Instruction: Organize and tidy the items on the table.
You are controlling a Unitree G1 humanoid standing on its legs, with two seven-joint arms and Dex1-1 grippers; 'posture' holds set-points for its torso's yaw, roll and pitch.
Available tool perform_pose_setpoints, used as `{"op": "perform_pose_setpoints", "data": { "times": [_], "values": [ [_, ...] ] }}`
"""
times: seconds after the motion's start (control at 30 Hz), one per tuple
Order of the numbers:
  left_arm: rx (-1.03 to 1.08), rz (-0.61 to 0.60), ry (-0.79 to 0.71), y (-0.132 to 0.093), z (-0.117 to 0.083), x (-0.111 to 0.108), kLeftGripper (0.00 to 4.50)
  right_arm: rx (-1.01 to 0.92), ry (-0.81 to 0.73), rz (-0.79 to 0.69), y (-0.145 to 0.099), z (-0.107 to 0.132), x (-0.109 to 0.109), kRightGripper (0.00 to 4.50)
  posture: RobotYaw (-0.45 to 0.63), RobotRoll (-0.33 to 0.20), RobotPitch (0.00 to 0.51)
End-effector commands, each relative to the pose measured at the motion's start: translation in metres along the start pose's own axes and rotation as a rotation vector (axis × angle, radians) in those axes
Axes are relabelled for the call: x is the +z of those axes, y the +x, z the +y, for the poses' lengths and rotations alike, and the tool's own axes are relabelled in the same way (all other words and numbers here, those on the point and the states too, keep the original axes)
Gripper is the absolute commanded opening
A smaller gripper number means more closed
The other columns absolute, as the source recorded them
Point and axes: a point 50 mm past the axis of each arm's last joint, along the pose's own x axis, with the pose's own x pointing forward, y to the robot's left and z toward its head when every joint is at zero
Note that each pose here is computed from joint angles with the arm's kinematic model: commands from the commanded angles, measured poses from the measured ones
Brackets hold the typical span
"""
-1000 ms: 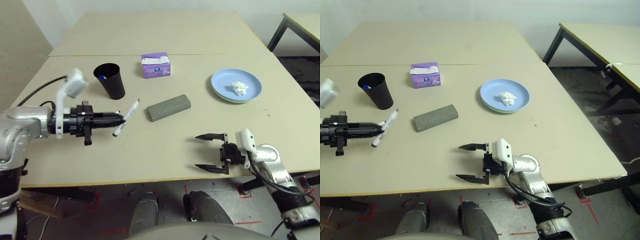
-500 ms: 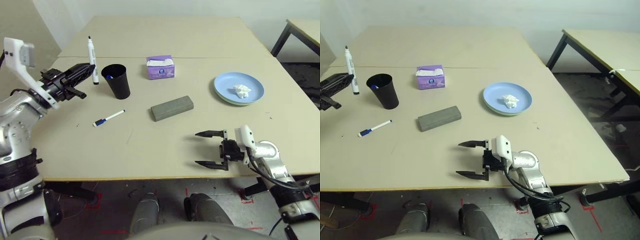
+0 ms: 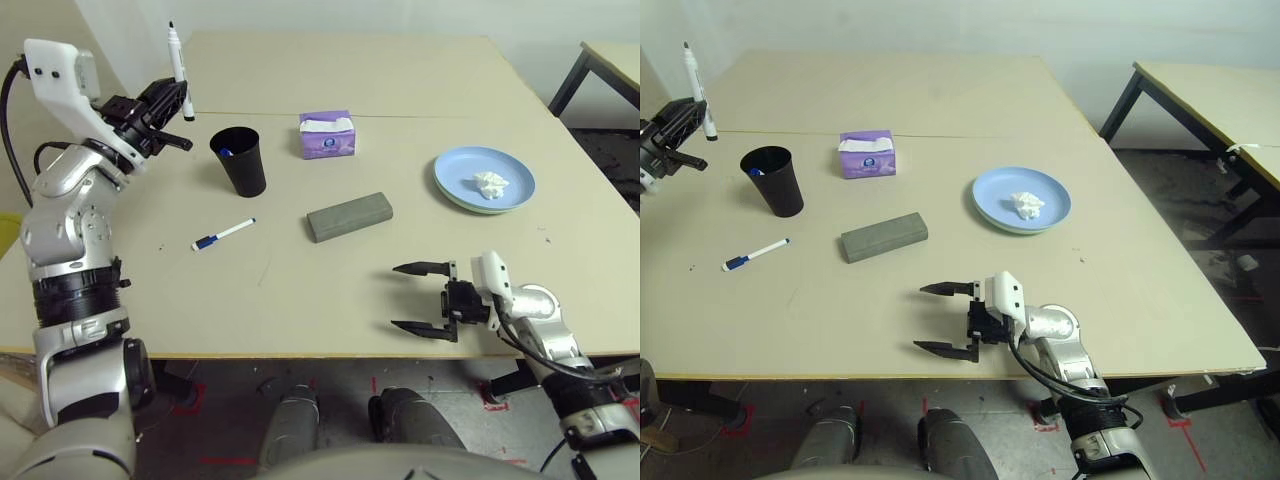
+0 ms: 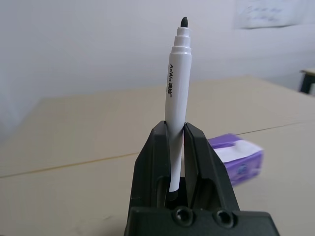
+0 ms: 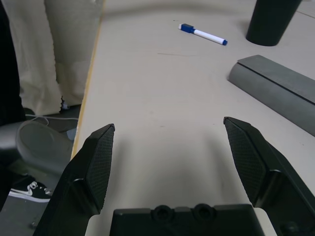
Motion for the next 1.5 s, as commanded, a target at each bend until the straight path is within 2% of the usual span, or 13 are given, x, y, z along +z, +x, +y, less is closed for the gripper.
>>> {"op": "perform_pose_setpoints", "data": {
  "times": [0.03,0.27,0.57,1.03,1.5],
  "values": [
    [0.014,0.017,0.002,0.007,-0.002,-0.012,0.29,-0.073,0.017,-0.020,-0.003,-0.005,0.004,4.50,-0.03,0.000,0.103],
    [0.031,0.008,-0.026,0.016,-0.007,-0.028,0.29,-0.305,0.092,-0.060,-0.009,-0.022,0.010,4.50,-0.04,0.000,0.109],
    [0.023,0.003,-0.045,0.022,-0.012,-0.037,0.29,-0.510,0.171,-0.071,-0.019,-0.022,0.009,4.50,-0.07,0.000,0.112],
    [-0.009,0.017,-0.074,0.031,-0.029,-0.057,0.29,-0.546,0.180,-0.058,-0.022,-0.016,0.012,4.50,-0.10,0.000,0.101],
    [0.024,0.071,-0.091,0.013,-0.027,-0.079,0.29,-0.534,0.159,-0.070,-0.022,-0.021,0.021,4.50,-0.10,0.000,0.103]
  ]
}}
